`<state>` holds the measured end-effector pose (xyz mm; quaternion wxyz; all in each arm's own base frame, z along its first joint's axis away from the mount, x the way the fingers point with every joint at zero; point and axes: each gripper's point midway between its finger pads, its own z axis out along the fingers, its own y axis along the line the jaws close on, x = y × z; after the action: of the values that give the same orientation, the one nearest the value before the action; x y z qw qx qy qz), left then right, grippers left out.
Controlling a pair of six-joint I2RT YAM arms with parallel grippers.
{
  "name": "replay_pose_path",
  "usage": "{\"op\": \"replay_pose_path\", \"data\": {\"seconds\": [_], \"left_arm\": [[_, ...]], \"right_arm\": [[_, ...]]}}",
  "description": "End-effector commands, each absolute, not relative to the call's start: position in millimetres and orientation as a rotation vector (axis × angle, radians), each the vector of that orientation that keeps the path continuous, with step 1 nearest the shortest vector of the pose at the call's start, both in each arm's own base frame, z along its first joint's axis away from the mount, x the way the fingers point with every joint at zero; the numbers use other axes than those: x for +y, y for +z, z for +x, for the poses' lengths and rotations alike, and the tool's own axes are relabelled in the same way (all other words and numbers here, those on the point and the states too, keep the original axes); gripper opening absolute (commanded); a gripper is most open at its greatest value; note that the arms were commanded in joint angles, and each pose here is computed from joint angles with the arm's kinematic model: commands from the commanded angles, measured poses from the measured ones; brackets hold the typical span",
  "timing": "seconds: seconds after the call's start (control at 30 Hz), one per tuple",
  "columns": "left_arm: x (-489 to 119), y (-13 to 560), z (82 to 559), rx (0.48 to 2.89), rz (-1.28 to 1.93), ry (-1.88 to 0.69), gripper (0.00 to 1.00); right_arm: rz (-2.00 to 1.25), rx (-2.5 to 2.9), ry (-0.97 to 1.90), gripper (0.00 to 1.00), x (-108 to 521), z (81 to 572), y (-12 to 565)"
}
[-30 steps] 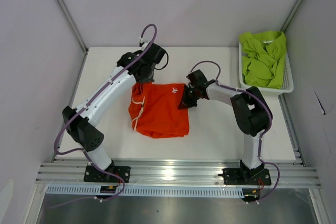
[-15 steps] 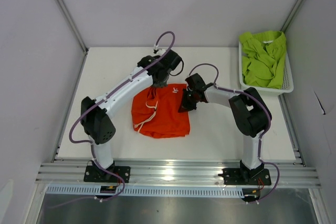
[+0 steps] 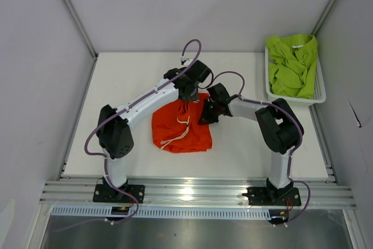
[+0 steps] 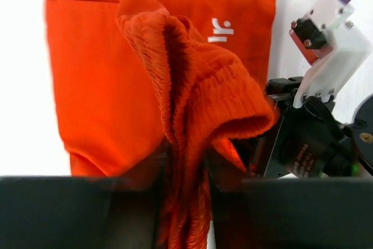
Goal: Fold and stack the shorts
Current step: Fold the shorts
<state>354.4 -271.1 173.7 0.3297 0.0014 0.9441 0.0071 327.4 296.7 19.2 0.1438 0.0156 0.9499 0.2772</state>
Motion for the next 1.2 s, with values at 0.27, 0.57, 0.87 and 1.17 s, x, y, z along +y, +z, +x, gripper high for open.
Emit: {"op": "replay_pose_path", "data": {"seconds": [0.27,0.57,0.87,1.17], "left_arm": [[-306.6,164.6,347.7,2.474,0.009,-0.187,0.90],[-287.4,207.8,336.5,2.397,0.040,-0.353,0.91],[-252.7,190.3,324.4,2.390,0.026,-0.360,0.91],[-270.6,157.1,309.4,2.396,0.139,-0.486,0.85]], "right_arm": [[0.180,2.711,0.636,0.06,248.2,341.0,15.5],[0.241,2.618,0.604,0.25,212.1,353.5,48.0],[0.276,2.538,0.537,0.67,187.5,362.2,79.6],[0.159,2.531,0.588,1.00,214.9,362.1,98.8]]}}
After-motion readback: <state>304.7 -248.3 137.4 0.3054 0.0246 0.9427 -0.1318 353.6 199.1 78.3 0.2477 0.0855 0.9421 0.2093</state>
